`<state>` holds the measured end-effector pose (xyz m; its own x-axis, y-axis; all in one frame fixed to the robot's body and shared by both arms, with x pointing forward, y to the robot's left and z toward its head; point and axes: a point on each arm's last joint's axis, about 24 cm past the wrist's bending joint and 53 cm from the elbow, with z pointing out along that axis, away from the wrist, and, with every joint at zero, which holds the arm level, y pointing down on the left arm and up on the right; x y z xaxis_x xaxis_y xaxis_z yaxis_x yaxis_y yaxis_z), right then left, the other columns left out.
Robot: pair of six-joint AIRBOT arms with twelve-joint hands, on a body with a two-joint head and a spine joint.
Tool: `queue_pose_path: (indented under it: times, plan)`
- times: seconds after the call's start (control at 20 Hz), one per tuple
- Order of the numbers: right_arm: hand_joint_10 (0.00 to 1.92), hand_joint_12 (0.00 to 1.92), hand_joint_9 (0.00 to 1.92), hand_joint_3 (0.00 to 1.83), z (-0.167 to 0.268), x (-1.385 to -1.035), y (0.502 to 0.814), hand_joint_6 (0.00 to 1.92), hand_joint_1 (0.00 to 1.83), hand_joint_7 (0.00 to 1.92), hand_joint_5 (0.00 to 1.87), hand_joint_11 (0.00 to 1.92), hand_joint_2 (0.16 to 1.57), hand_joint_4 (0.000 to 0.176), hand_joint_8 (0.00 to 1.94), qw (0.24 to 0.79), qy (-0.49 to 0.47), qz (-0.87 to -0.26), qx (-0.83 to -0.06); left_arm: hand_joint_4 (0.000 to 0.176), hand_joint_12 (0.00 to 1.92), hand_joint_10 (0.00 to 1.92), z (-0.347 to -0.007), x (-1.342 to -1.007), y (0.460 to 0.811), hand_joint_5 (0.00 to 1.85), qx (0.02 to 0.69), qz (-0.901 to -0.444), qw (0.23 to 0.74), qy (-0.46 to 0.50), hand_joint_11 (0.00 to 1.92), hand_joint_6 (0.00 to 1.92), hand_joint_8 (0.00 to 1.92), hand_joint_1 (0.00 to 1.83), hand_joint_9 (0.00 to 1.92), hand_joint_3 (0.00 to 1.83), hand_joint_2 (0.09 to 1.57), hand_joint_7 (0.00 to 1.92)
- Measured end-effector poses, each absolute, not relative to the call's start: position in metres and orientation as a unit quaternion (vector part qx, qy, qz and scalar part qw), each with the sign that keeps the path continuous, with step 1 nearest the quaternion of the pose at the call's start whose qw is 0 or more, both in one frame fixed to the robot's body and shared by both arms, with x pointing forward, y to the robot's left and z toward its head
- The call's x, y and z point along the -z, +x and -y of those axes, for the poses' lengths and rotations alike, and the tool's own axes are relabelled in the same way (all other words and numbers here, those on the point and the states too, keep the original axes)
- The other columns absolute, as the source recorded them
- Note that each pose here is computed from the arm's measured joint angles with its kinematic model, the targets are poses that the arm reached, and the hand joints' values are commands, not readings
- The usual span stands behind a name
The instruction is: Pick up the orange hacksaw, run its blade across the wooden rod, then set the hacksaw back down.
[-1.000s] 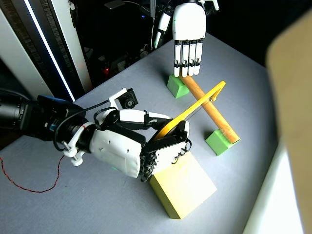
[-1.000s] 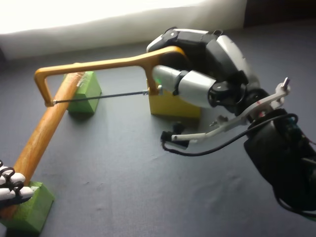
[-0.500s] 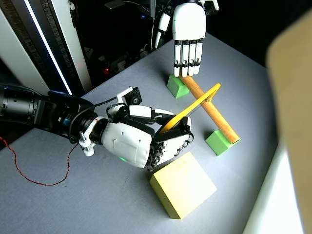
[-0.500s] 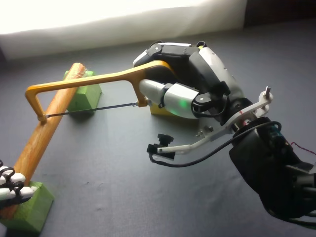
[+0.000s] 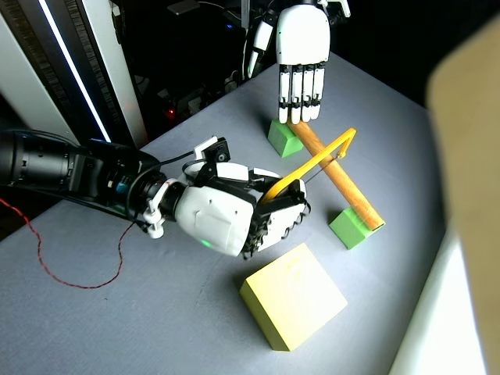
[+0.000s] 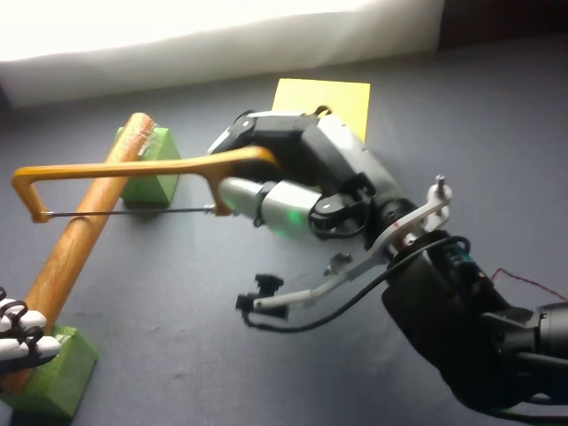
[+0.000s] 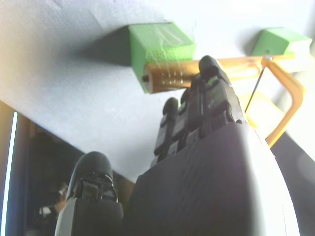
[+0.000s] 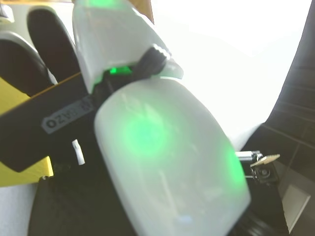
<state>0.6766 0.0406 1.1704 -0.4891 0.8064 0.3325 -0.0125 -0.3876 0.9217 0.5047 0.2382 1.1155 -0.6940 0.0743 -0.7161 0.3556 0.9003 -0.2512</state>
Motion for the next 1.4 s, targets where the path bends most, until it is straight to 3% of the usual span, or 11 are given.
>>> queue_pose_path:
  times: [0.25, 0.6, 0.75, 0.9, 1.0, 1.4]
  plan:
    - [1.03, 1.41, 1.03, 0.0, -0.059, -1.169, 0.675, 1.02, 1.25, 1.0, 0.83, 0.92, 1.15, 0.0, 1.19, 0.277, 0.411, -0.485, -0.72, 0.0, 0.32, 0.01, -0.238, -1.116, 0.505, 0.06, 0.189, -0.901, 0.373, 0.119, 0.0, 0.0, 0.01, 0.06, 0.07, 0.0, 1.22, 0.05]
    - [1.02, 1.41, 1.03, 0.0, -0.093, -1.176, 0.676, 0.97, 1.26, 1.01, 0.85, 0.94, 1.14, 0.0, 1.18, 0.254, 0.406, -0.49, -0.729, 0.0, 0.19, 0.0, -0.237, -1.115, 0.504, 0.01, 0.19, -0.901, 0.372, 0.12, 0.0, 0.0, 0.0, 0.02, 0.03, 0.0, 1.24, 0.01]
    - [1.03, 1.43, 1.02, 0.0, -0.107, -1.177, 0.675, 1.03, 1.25, 0.99, 0.81, 0.91, 1.16, 0.0, 1.21, 0.243, 0.414, -0.485, -0.731, 0.0, 0.27, 0.0, -0.237, -1.116, 0.505, 0.05, 0.19, -0.9, 0.373, 0.12, 0.0, 0.0, 0.0, 0.08, 0.05, 0.0, 1.23, 0.03]
    - [1.06, 1.44, 1.0, 0.0, -0.115, -1.177, 0.673, 0.97, 1.26, 1.0, 0.86, 0.91, 1.15, 0.0, 1.19, 0.239, 0.416, -0.482, -0.733, 0.0, 0.28, 0.0, -0.237, -1.116, 0.505, 0.05, 0.19, -0.9, 0.373, 0.12, 0.0, 0.0, 0.0, 0.06, 0.05, 0.0, 1.23, 0.04]
    - [1.04, 1.43, 1.02, 0.0, -0.119, -1.175, 0.672, 0.96, 1.26, 1.01, 0.86, 0.91, 1.14, 0.0, 1.18, 0.234, 0.422, -0.479, -0.733, 0.0, 0.19, 0.0, -0.237, -1.116, 0.505, 0.03, 0.19, -0.9, 0.373, 0.12, 0.0, 0.0, 0.0, 0.04, 0.02, 0.0, 1.24, 0.02]
    - [1.05, 1.45, 1.01, 0.0, -0.113, -1.178, 0.674, 1.0, 1.25, 0.99, 0.84, 0.91, 1.15, 0.0, 1.22, 0.248, 0.417, -0.478, -0.733, 0.0, 0.17, 0.0, -0.237, -1.116, 0.505, 0.03, 0.19, -0.9, 0.373, 0.119, 0.0, 0.0, 0.0, 0.06, 0.02, 0.0, 1.24, 0.03]
